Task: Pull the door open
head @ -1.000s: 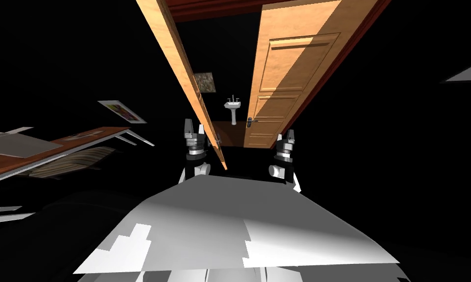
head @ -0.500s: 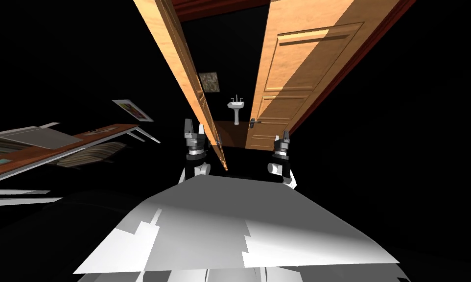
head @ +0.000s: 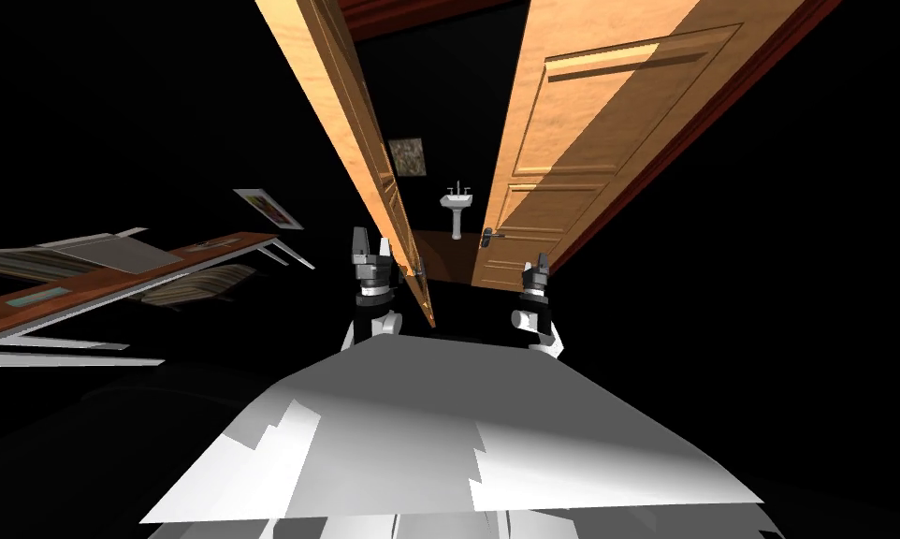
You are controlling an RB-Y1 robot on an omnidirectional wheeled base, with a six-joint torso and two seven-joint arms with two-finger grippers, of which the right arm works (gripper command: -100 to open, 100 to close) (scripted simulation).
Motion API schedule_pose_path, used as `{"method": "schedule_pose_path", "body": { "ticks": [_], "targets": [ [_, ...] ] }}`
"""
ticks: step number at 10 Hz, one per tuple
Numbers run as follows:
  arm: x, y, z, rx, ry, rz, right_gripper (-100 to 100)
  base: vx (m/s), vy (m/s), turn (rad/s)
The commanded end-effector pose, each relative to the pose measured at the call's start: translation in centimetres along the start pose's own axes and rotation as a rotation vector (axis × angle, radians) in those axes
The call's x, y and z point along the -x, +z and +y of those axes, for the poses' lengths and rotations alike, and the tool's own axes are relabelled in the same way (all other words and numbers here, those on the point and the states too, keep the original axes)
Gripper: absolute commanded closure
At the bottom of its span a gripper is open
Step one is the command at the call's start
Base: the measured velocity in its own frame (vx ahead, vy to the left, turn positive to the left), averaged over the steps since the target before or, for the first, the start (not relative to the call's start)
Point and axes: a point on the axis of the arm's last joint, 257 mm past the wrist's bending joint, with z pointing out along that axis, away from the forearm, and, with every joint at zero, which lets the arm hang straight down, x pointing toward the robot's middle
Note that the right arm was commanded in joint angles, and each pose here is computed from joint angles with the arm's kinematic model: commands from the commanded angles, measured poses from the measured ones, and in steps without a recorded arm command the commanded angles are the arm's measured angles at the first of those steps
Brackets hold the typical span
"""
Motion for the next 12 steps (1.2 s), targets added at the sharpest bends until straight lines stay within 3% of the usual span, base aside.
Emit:
{"method": "schedule_pose_path", "body": {
  "ticks": [1,2,4,5,6,9,11,12],
  "targets": [
    [0.3,0.63,-1.3,-0.020,-0.002,-0.009,-100,0.070,-0.048,0.209],
    [0.4,0.40,-1.9,-0.034,-0.004,-0.010,-100,0.053,-0.041,0.060],
    [1.1,1.13,-3.7,-0.060,-0.007,-0.025,-100,0.065,-0.027,0.134],
    [1.2,0.84,-4.4,-0.076,-0.009,-0.026,-100,0.056,-0.028,0.067],
    [1.6,1.12,-5.5,-0.094,-0.011,-0.035,-100,0.052,-0.024,0.086],
    [2.1,1.24,-6.8,-0.119,-0.015,-0.044,-100,0.040,-0.034,0.084],
    [3.0,2.02,-8.3,-0.141,-0.018,-0.063,-100,0.055,-0.037,0.174],
    [3.1,1.57,-9.1,-0.162,-0.021,-0.065,-100,0.060,-0.039,0.053]
  ]
}}
